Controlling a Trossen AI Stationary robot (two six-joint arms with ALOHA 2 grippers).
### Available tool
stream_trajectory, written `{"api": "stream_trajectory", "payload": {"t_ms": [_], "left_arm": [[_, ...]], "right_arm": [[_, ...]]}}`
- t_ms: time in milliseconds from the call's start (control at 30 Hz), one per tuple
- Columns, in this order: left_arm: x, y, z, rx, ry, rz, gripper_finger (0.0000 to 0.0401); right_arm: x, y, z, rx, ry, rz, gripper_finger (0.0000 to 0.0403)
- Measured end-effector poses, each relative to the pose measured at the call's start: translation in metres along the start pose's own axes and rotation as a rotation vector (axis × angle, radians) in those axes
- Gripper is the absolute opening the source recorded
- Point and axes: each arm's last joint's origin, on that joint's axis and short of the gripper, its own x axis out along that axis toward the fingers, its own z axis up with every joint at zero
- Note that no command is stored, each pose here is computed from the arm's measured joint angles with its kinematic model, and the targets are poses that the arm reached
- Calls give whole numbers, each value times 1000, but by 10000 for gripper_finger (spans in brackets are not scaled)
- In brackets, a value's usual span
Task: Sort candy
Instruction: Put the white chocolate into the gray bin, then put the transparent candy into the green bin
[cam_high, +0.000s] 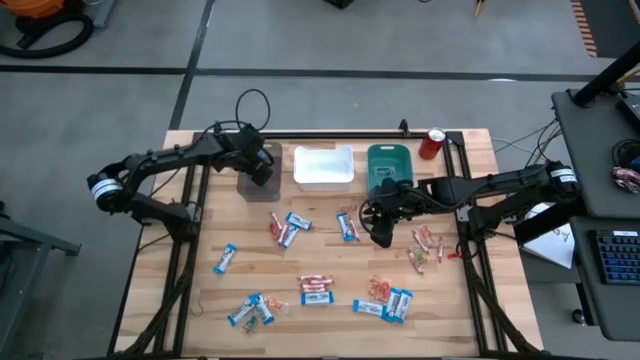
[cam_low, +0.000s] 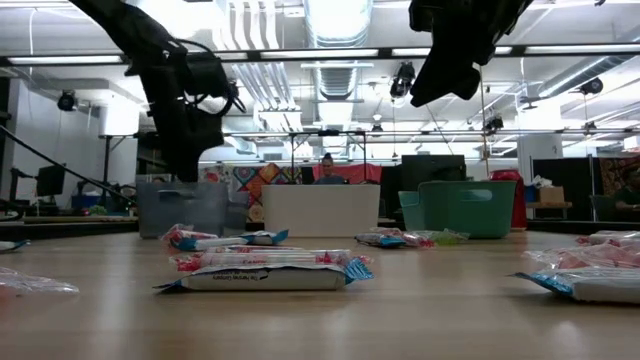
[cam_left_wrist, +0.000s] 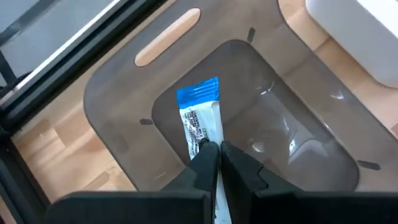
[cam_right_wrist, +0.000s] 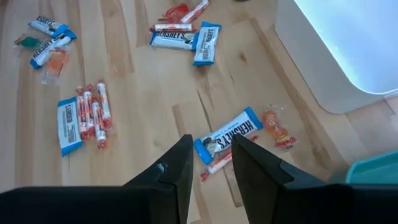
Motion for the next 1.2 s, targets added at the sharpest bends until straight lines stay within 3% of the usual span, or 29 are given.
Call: {"api": "stream_trajectory", "payload": {"t_ms": [367,600,767,967,1100,1200], "left_arm": [[0,0,0,22,-1,1,78],[-26,-10,-2,75,-102,-45,100],[-63,-34,-9,194,-281,-162,100],[-102,-72,-33,357,-513,-390,100],[-117,-91,-56,473,-634,-518,100],[-123,-101,-72,574,-696,-588,100]], "right_arm": [[0,-1,1,64,-21,-47,102],[2,-1,1,210,-22,-49,102],[8,-1,-2,302,-4,-58,102],[33,0,-5,365,73,-101,102],[49,0,-8,330,189,-151,102],[57,1,-13,85,329,-152,102]]}}
